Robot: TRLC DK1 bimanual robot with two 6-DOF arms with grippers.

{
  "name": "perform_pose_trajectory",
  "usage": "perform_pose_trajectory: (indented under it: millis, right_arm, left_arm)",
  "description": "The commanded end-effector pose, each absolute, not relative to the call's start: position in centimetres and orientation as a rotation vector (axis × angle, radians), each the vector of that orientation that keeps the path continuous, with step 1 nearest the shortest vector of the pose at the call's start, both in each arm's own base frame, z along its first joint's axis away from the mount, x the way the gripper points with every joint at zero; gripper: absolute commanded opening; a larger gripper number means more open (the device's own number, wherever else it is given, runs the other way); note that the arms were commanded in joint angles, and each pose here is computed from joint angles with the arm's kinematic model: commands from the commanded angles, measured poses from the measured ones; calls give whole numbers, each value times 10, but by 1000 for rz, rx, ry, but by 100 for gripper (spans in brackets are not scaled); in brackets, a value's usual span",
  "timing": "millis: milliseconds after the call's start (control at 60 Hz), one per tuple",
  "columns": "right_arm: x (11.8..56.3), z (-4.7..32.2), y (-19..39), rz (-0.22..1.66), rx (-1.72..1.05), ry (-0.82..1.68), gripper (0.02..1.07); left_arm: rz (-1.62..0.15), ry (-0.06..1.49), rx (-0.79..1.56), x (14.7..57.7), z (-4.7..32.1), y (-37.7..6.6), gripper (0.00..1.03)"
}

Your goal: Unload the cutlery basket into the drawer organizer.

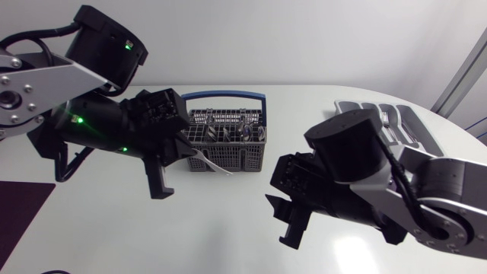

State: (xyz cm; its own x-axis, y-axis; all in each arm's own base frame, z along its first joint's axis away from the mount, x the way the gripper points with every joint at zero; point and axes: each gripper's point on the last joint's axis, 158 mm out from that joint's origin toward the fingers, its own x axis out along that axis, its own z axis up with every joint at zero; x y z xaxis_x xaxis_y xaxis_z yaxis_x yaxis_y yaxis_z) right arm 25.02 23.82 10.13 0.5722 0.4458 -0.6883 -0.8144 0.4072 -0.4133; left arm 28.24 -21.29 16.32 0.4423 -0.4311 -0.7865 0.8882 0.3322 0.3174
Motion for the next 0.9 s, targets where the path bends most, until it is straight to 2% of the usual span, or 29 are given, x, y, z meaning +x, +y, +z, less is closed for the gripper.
perform_pose_trajectory:
  millis: [0,433,550,883]
  right_arm:
    - [240,97,235,844,-775,530,59]
    - [226,104,240,854,-720,472,58]
    - [230,107,243,849,-718,457,52]
    - [239,98,254,841,-738,457,51]
  left_arm:
    - [-914,737,701,277,159,-223,4]
    - [-1020,1031,268,250,130,-283,4]
    - [-1030,1090,195,250,126,-292,4]
    - [-1063,1191,58,252,126,-311,4]
